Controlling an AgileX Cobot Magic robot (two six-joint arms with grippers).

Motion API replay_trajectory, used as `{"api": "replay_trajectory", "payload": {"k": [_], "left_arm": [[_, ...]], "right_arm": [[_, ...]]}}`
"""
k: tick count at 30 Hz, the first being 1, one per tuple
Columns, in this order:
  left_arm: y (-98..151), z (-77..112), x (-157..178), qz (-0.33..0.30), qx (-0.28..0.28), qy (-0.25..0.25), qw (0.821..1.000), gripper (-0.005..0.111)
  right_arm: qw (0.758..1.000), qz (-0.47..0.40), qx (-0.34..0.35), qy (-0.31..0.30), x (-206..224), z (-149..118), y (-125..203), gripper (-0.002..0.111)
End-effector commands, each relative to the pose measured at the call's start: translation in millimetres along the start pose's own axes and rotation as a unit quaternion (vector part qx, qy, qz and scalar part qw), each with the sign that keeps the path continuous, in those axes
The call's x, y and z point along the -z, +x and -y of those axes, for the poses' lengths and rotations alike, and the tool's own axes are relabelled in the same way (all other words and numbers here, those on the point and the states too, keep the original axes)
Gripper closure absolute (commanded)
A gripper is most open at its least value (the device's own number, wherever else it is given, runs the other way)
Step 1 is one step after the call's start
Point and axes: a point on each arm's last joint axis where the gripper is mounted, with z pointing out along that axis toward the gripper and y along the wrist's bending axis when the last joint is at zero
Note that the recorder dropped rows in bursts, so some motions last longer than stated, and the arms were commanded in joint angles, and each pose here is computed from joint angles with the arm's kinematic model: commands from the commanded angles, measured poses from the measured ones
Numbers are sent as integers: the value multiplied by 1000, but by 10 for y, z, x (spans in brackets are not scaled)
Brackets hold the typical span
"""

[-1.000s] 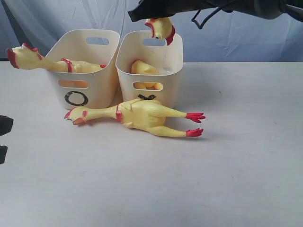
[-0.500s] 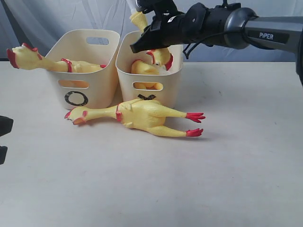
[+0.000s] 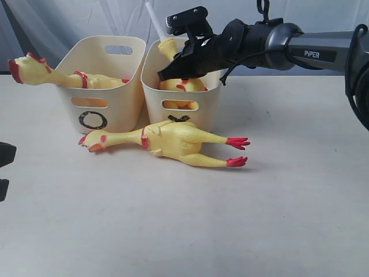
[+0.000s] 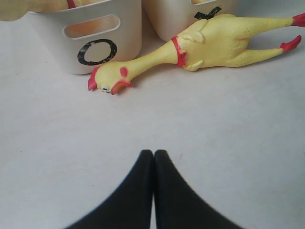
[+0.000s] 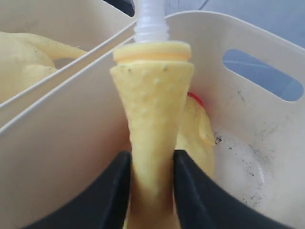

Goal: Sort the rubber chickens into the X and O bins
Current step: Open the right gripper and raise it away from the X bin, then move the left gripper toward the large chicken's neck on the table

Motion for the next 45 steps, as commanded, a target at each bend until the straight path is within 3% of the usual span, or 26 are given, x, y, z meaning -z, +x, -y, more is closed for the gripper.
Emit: {"api": "replay_trajectory", "payload": {"k": [1, 3, 10, 15, 17, 19, 21, 22, 32, 37, 42, 45], "left_arm": [[12, 12, 12, 4, 7, 4, 1000, 107], [12, 12, 12, 4, 7, 4, 1000, 107], [12, 12, 12, 4, 7, 4, 1000, 107], [13, 11, 12, 3, 6, 4, 1000, 107], [12, 6, 12, 4, 3, 1, 1000, 107], [14, 1, 12, 3, -1, -2, 1000, 107], [12, 1, 12, 4, -1, -2, 1000, 107], [13, -1, 12, 3, -2, -3, 1000, 107], [-18, -24, 7, 18, -39, -15, 999, 106], [-63, -43, -71, 24, -124, -20, 992, 91], [-107, -26, -220, 24, -172, 2, 985, 62], [-129, -3, -325, 25, -209, 24, 977, 54]], "right_arm": [[1000, 1, 0, 2, 18, 30, -18, 57], [1000, 1, 0, 2, 18, 30, -18, 50], [1000, 4, 2, -4, 122, 17, -109, 50], [999, 24, 29, -13, 518, -14, -426, 50], [998, 26, 64, -11, 750, -23, -568, 57], [992, 0, 128, -5, 1036, -28, -668, 83], [988, -31, 149, -16, 1215, -51, -688, 105], [988, -41, 149, -22, 1259, -63, -687, 109], [976, -132, 149, -88, 1489, -190, -584, 109], [966, -176, 149, -115, 1579, -229, -518, 109], [967, -197, 105, -124, 1730, -270, -506, 109], [971, -189, 89, -116, 1893, -289, -512, 109]]}}
